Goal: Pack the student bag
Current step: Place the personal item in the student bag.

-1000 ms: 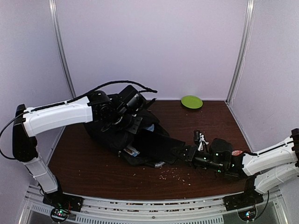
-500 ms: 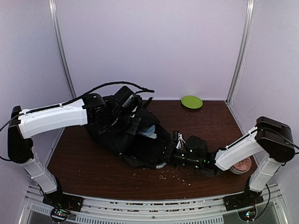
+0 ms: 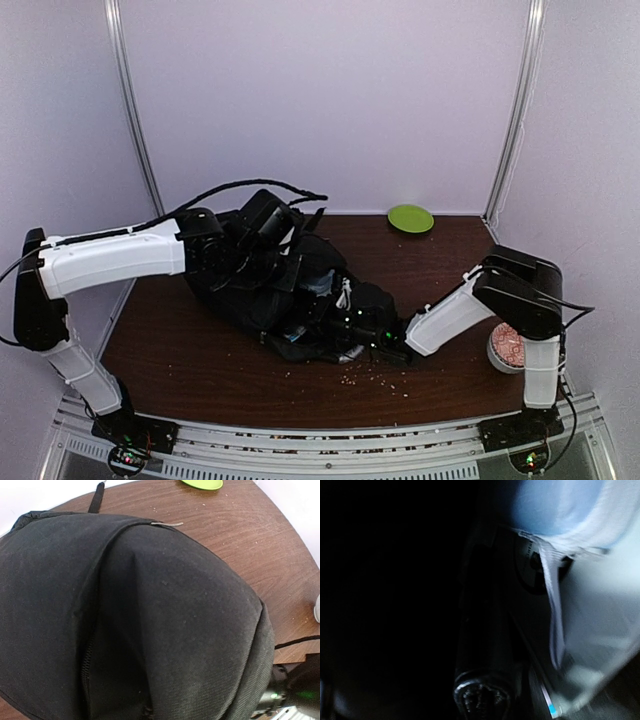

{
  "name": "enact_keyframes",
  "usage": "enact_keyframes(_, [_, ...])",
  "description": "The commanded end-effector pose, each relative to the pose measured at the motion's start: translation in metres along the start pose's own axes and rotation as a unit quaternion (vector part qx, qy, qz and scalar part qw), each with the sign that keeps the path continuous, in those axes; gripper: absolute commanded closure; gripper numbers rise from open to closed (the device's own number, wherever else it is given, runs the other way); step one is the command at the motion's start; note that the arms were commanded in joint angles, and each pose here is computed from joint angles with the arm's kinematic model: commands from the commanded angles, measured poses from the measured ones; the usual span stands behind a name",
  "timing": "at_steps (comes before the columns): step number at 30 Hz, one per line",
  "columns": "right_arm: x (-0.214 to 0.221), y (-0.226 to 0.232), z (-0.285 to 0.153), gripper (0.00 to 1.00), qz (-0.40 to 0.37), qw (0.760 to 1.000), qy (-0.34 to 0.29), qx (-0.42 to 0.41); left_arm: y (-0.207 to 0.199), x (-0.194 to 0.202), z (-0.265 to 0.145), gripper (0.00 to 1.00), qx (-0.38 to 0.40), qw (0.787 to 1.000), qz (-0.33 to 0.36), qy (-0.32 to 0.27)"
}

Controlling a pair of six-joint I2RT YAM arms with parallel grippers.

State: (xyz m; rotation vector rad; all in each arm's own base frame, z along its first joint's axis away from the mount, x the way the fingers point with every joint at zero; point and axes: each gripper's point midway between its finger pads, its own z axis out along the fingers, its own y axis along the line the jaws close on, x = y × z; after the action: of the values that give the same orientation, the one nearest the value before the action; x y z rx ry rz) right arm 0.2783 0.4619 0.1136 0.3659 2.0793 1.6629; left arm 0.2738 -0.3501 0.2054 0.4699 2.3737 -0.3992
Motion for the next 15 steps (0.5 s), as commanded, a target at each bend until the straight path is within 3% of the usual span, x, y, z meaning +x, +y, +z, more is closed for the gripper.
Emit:
enact_keyframes(1, [-0.006,-0.002,0.024,0.88,0.007,1.000,-0.008,0.000,-0.057,-0.043,-0.036,1.00,0.140,0.986,-0.040,-0.080])
enact_keyframes(4, [-0.001,-0.015,0.033,0.78,0.002,1.000,0.011,0.021,-0.056,-0.042,-0.037,1.00,0.139,0.986,-0.040,-0.080])
enact_keyframes(10, [0.016,-0.002,0.028,0.35,-0.016,0.998,0.065,0.005,-0.044,-0.042,-0.036,1.00,0.116,0.988,-0.043,-0.089])
enact_keyframes(15, [0.024,0.018,0.005,0.22,-0.044,0.995,0.090,0.008,-0.025,-0.042,-0.035,1.00,0.086,0.991,-0.050,-0.093])
